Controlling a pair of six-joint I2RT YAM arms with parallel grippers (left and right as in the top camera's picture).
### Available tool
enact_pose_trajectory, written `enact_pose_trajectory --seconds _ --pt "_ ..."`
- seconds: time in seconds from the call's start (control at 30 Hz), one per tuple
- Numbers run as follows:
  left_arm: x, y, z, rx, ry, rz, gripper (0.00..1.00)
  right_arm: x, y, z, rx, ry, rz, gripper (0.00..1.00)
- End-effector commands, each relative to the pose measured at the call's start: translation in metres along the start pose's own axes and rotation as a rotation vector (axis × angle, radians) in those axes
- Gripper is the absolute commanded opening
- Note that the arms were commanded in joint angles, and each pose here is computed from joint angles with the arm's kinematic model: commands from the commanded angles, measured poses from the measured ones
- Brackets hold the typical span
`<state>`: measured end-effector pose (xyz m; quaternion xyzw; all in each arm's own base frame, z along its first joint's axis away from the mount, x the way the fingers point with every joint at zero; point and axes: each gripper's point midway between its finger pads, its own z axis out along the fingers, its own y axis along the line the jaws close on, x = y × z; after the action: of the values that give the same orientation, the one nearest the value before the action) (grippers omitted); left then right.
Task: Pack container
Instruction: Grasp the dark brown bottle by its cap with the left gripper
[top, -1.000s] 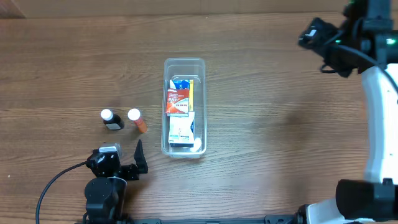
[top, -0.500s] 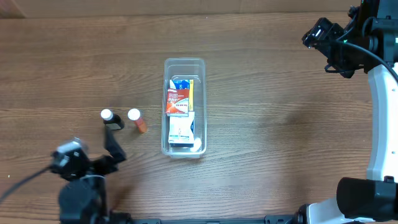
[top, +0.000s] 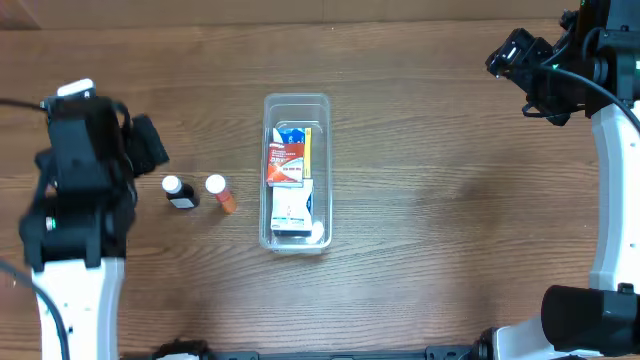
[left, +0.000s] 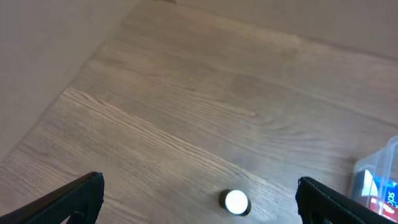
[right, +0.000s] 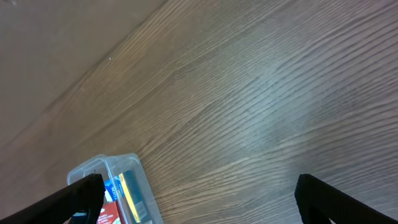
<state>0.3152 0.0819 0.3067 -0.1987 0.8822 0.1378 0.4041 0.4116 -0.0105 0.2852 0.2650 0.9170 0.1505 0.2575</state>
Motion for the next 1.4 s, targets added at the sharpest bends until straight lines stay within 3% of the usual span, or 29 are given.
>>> enact_pose_trajectory --seconds 0.0,0.2,0.3,0.4,0.47,0.73,0.9,1.37 --pt "0.008 -0.021 0.013 0.09 0.105 0.062 1.0 -0.001 0.004 -0.005 -0.014 -0.013 -0.011 1.0" --pt "0.061 -0.01 0.047 0.034 0.391 -0.099 1.0 -0.001 0.004 -0.005 -0.014 -0.013 -0.011 1.0" --pt "0.09 -0.02 0.069 0.137 0.566 -0.058 0.94 -0.001 0.004 -0.005 -0.014 -0.013 -0.011 1.0" --pt "0.113 -0.023 0.085 0.179 0.687 0.002 0.82 -0.001 0.004 -0.005 -0.014 -0.013 -0.011 1.0" --pt "0.125 -0.031 0.092 0.244 0.743 0.065 0.83 -0.001 0.004 -0.005 -0.014 -0.013 -0.011 0.99" --pt "0.139 -0.034 0.113 0.255 0.796 0.133 0.77 -0.001 0.004 -0.005 -0.014 -0.013 -0.011 1.0" --pt "0.148 -0.033 0.123 0.244 0.827 0.152 0.61 -0.001 0.004 -0.005 -0.014 -0.013 -0.011 1.0" --pt "0.173 -0.037 0.146 0.255 0.914 0.199 0.4 -0.001 0.004 -0.005 -0.014 -0.013 -0.011 1.0"
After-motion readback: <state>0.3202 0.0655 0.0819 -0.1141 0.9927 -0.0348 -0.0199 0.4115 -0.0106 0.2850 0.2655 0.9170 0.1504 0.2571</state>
